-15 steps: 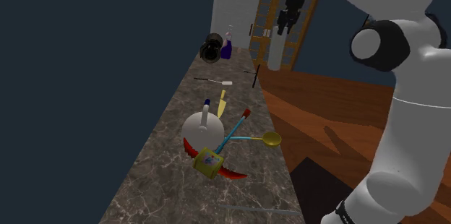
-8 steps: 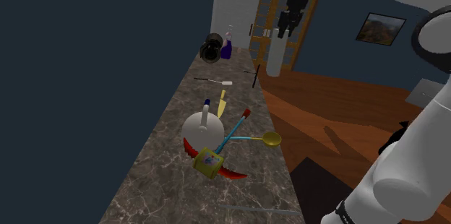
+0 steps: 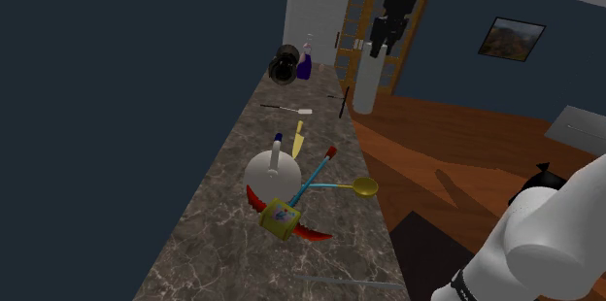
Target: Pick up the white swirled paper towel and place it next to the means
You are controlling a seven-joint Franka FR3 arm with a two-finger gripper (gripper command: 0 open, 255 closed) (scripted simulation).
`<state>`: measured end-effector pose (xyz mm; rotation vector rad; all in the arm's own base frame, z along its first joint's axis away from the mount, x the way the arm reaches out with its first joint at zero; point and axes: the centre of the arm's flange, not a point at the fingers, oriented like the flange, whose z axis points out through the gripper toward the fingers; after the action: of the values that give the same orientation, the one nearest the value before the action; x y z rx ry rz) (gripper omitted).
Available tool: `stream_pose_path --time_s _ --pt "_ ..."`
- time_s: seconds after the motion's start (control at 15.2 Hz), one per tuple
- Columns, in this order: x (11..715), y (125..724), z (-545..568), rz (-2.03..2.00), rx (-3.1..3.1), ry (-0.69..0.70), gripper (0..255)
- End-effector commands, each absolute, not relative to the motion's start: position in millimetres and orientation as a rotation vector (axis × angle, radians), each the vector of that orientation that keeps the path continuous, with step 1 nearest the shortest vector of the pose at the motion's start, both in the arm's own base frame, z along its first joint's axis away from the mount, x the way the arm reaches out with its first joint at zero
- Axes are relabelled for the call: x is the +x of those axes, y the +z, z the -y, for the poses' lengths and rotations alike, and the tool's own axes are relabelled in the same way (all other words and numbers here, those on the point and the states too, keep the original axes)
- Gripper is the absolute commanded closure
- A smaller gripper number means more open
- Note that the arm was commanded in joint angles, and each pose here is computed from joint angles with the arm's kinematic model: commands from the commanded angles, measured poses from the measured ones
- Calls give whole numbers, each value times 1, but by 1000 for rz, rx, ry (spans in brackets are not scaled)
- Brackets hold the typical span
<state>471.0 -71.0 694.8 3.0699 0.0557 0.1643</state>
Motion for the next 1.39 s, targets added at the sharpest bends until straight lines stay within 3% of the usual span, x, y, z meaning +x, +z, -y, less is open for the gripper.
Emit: stream_pose_path --time_s 0.0,1.32 --pt "451 697 50 -53 3069 165 255" --pt "307 698 -172 -53 3069 165 255"
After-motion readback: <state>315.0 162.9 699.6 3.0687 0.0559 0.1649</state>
